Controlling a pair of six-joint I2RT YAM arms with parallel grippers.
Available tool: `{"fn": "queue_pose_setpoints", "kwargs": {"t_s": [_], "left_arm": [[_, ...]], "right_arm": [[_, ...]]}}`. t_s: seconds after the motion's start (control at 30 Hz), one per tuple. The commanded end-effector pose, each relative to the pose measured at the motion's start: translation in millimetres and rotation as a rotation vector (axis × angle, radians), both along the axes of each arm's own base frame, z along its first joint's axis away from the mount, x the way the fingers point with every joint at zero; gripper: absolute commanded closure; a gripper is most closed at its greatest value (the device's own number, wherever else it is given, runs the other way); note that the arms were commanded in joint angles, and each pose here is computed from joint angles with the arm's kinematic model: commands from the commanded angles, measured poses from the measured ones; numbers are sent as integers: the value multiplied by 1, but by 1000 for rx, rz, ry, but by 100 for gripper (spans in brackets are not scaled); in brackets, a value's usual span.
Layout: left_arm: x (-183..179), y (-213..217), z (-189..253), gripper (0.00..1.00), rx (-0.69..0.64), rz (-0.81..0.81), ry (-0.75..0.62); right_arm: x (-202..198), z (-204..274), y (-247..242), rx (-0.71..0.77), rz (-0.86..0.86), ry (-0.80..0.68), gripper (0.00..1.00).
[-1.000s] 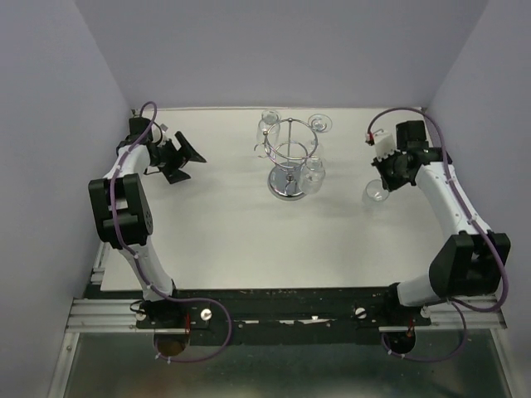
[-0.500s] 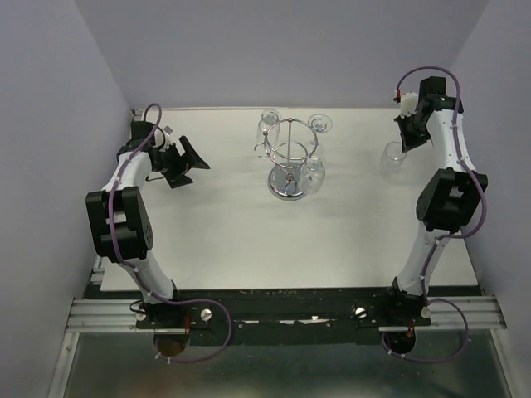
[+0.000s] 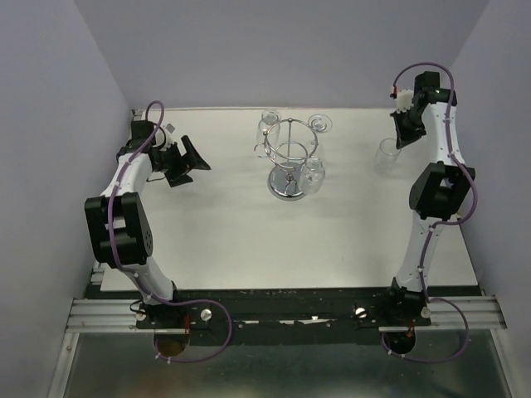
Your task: Take the wine glass off the wine glass rack
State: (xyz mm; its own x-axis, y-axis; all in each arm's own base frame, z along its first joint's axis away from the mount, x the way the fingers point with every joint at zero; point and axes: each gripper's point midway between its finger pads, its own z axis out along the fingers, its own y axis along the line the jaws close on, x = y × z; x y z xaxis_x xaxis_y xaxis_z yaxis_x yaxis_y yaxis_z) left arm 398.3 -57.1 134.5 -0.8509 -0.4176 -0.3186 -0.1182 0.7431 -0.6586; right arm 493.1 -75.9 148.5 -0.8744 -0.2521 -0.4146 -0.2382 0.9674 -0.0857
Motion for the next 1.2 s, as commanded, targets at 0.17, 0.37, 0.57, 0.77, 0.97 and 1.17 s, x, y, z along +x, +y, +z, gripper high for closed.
{"fn": "queue_pose_setpoints", "kwargs": {"t_s": [0.17, 0.37, 0.57, 0.77, 0.97, 1.17], "left_arm": [[-5, 1, 5, 1, 34, 1, -22], [-7, 1, 5, 1, 38, -1, -17], [-11, -2, 9, 1, 58, -19, -31], [-14, -13, 15, 1, 87, -95, -82], [-15, -32, 29, 1, 82, -196, -154], [-13, -38, 49, 1, 83, -222, -303]], "right_arm": [[-6, -15, 7, 49, -15, 60, 99], [-5, -20, 6, 42, -24, 69, 99], [-4, -24, 4, 36, -31, 72, 98], [-5, -26, 0, 21, -44, 77, 74], [1, -10, -7, -5, -69, 26, 56], [0, 15, -5, 0, -77, -30, 45]]}}
